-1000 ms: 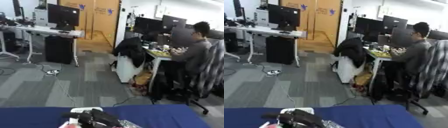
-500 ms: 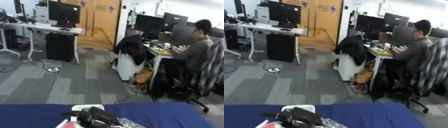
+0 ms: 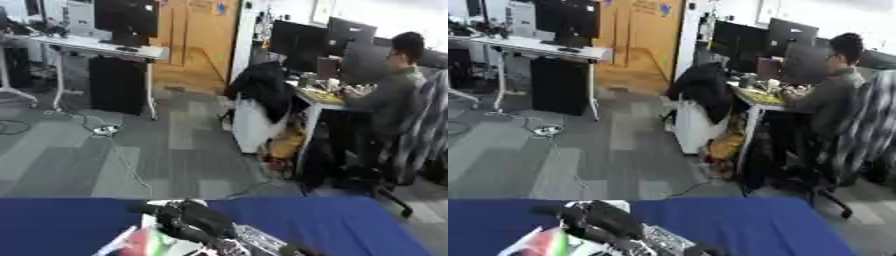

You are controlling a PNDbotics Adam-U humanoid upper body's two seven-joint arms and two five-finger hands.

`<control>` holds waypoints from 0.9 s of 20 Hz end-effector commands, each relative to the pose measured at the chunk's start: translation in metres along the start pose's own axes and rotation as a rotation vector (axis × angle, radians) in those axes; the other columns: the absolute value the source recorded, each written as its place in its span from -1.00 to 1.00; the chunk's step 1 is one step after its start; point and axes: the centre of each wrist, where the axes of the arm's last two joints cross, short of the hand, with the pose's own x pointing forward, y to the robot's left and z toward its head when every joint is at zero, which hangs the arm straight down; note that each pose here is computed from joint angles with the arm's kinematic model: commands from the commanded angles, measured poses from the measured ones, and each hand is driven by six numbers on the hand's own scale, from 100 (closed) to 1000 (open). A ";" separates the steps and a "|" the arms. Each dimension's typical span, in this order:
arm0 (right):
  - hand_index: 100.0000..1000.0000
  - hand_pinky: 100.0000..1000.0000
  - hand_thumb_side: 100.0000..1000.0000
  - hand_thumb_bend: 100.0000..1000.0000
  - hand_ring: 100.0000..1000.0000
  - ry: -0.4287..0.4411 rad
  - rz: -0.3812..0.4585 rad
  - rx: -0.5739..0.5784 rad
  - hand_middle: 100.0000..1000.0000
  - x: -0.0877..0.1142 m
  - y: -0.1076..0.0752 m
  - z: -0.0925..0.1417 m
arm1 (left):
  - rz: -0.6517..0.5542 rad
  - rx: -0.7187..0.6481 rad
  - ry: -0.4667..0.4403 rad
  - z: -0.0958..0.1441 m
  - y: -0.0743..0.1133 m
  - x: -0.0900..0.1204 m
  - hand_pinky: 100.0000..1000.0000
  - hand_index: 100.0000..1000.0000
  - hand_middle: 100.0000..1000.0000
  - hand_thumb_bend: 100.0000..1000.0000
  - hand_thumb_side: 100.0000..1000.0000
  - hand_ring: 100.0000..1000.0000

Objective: Pick up objects on the table and place them in the box.

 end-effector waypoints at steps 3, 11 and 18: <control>1.00 -1.00 0.10 -0.47 -1.00 0.036 0.069 -0.028 -1.00 -0.009 -0.016 0.002 | -0.019 -0.015 -0.008 -0.006 0.001 0.002 0.07 0.65 0.51 -0.80 0.99 0.16; 1.00 -1.00 0.14 -0.41 -1.00 0.092 0.112 -0.030 -1.00 -0.021 -0.018 0.008 | -0.023 -0.018 -0.011 -0.006 0.003 0.003 0.07 0.65 0.52 -0.80 0.99 0.16; 1.00 -1.00 1.00 -0.23 -0.53 0.126 0.117 -0.047 -0.25 -0.029 -0.013 0.020 | -0.034 -0.021 -0.008 -0.003 0.006 0.003 0.06 0.65 0.52 -0.80 0.99 0.16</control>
